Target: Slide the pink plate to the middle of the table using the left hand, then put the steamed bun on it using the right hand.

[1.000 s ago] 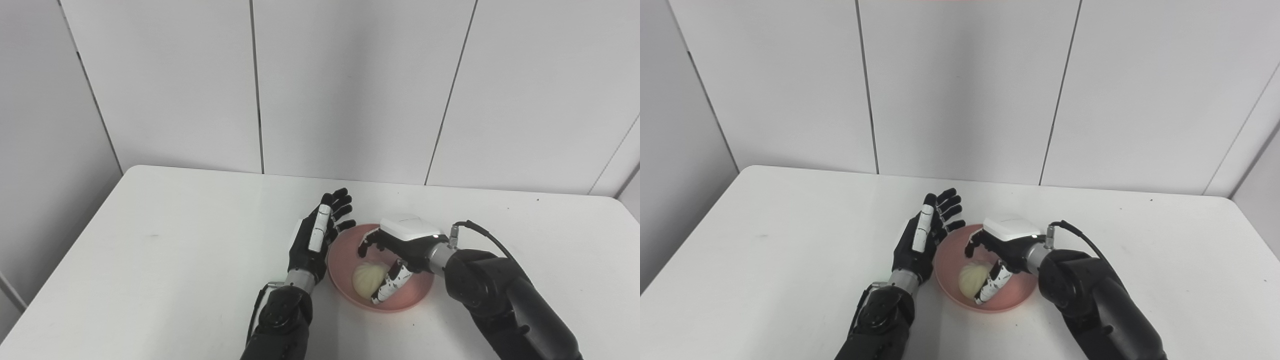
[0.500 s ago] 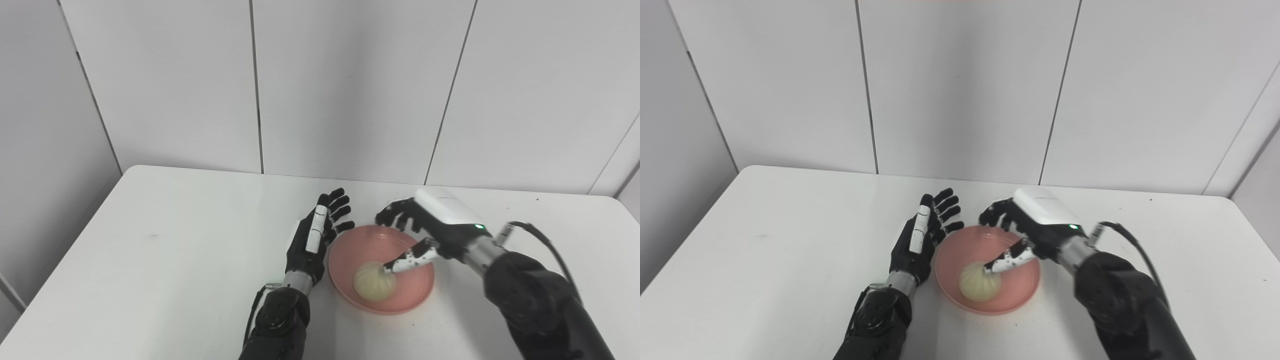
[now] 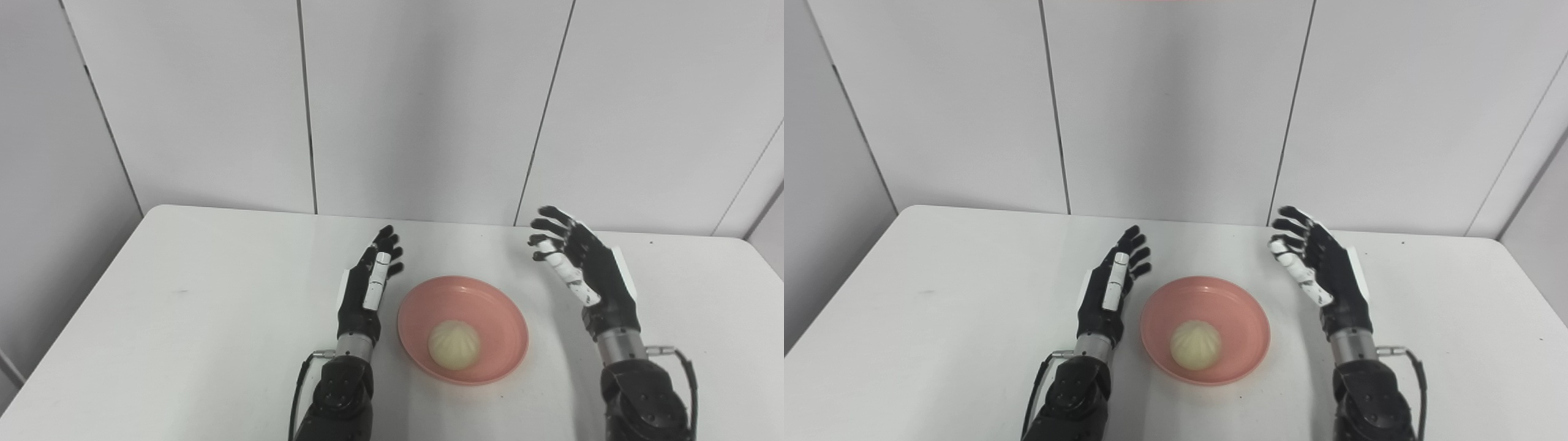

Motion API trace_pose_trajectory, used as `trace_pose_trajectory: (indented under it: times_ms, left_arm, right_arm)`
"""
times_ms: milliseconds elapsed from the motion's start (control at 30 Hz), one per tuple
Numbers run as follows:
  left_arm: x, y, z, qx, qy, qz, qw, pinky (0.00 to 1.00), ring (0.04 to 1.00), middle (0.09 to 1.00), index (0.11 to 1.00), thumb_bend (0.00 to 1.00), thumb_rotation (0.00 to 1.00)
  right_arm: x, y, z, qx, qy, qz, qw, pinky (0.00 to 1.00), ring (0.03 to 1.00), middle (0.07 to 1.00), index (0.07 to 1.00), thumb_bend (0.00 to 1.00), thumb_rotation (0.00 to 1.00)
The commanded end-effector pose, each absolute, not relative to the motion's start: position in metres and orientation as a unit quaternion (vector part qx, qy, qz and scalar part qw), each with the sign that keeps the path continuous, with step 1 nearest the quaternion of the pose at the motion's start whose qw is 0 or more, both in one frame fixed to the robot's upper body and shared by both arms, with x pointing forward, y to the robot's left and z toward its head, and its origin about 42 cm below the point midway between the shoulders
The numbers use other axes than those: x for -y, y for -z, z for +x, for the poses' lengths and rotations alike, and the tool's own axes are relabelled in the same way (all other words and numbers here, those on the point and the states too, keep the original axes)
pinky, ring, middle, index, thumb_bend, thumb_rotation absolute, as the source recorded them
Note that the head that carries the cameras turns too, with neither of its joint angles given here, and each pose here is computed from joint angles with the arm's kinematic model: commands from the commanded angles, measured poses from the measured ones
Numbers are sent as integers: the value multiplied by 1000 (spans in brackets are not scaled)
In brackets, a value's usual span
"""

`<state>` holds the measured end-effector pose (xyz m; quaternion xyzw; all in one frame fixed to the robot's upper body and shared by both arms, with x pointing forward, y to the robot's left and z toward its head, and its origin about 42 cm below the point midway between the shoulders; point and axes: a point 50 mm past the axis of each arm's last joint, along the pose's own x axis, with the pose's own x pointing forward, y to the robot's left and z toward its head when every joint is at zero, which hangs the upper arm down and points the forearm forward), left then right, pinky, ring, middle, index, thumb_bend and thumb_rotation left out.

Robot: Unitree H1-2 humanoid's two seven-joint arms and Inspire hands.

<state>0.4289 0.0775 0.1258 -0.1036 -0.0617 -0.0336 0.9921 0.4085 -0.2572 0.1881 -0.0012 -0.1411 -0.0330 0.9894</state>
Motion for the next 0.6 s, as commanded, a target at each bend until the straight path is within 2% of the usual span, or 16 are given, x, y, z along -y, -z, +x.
trace_pose_trajectory:
  times_ms: [0,33,233,567]
  left_arm:
    - [-93,-93,410,36,2,-86,996,954,960,953,888,758,872]
    - [-95,-93,410,40,-5,-70,997,975,957,950,897,738,880]
    - [-102,-93,408,65,-25,-27,997,1000,964,953,944,683,913]
    - [-113,-95,405,48,-14,-42,998,1000,999,982,968,719,941]
  right_arm:
    - [259,-196,415,193,57,29,979,776,799,833,844,706,810]
    - [261,-187,416,190,64,33,979,810,831,862,864,700,863]
    - [262,-152,416,164,86,25,982,867,882,904,924,756,968]
    - [258,-120,412,98,70,-3,993,972,957,960,946,819,1000]
